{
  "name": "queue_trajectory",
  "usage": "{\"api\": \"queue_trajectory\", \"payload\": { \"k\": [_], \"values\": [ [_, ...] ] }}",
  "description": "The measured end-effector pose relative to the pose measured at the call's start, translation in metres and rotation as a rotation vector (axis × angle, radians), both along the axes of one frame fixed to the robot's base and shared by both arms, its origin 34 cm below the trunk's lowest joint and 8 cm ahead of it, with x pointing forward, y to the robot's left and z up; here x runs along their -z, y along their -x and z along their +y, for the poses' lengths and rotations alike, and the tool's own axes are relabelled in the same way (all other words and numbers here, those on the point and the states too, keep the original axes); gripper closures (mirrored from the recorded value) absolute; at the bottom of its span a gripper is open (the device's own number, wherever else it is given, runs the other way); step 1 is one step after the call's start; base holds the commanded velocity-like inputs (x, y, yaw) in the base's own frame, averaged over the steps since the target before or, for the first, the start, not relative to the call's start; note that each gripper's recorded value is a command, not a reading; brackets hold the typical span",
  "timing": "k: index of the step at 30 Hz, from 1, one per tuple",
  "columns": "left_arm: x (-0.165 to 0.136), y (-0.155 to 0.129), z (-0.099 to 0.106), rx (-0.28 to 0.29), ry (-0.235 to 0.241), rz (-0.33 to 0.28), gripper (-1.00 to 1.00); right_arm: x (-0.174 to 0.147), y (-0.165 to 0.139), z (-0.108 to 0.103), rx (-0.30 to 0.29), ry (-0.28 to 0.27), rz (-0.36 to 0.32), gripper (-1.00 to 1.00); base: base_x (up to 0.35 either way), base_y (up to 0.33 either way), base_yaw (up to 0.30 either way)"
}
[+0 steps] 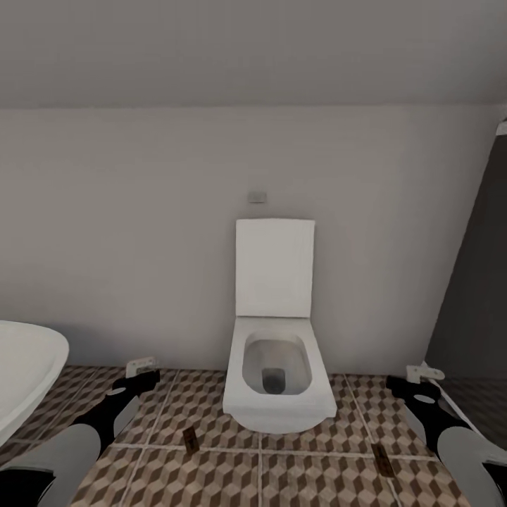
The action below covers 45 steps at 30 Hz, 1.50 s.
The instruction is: Take the four mousetraps from the cabinet in the bathroom and place them on the bathroom floor. Make sure all four end up on the same floor surface, and ensure that at least two of them are either under or directly next to the same bathroom sink.
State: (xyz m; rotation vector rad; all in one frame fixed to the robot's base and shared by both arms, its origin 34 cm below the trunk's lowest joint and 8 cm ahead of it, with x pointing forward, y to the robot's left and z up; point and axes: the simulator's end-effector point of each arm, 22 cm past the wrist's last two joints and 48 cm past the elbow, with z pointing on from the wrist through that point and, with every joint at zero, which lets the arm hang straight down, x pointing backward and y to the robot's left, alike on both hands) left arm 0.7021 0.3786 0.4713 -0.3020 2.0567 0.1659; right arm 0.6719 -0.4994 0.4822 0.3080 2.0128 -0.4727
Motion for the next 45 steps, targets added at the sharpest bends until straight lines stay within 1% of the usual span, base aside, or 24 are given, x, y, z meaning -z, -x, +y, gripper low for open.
{"api": "queue_trajectory", "payload": {
  "k": [7,20,29,32,40,45],
  "values": [
    [-0.002,0.005,0.002,-0.010,0.007,0.033,-1.00,0.001,0.002,0.013,-0.004,-0.018,0.025,-1.00,0.000,0.000,0.000],
    [-0.016,0.007,0.002,-0.016,0.012,0.069,-1.00,-0.009,0.005,0.022,-0.016,-0.033,0.061,-1.00,0.000,0.000,0.000],
    [-0.029,0.007,0.002,-0.019,0.012,0.087,-1.00,-0.007,0.015,0.027,-0.020,-0.044,0.108,-1.00,0.000,0.000,0.000],
    [-0.034,0.006,0.002,-0.019,0.013,0.090,-1.00,-0.011,0.017,0.027,-0.018,-0.042,0.109,-1.00,0.000,0.000,0.000],
    [-0.048,0.004,-0.001,-0.018,0.016,0.098,-1.00,-0.026,0.014,0.034,-0.010,-0.036,0.081,-1.00,0.000,0.000,0.000],
    [-0.056,0.003,-0.005,-0.015,0.021,0.105,-1.00,-0.037,0.014,0.033,0.014,-0.025,0.078,-1.00,0.000,0.000,0.000]
  ]
}}
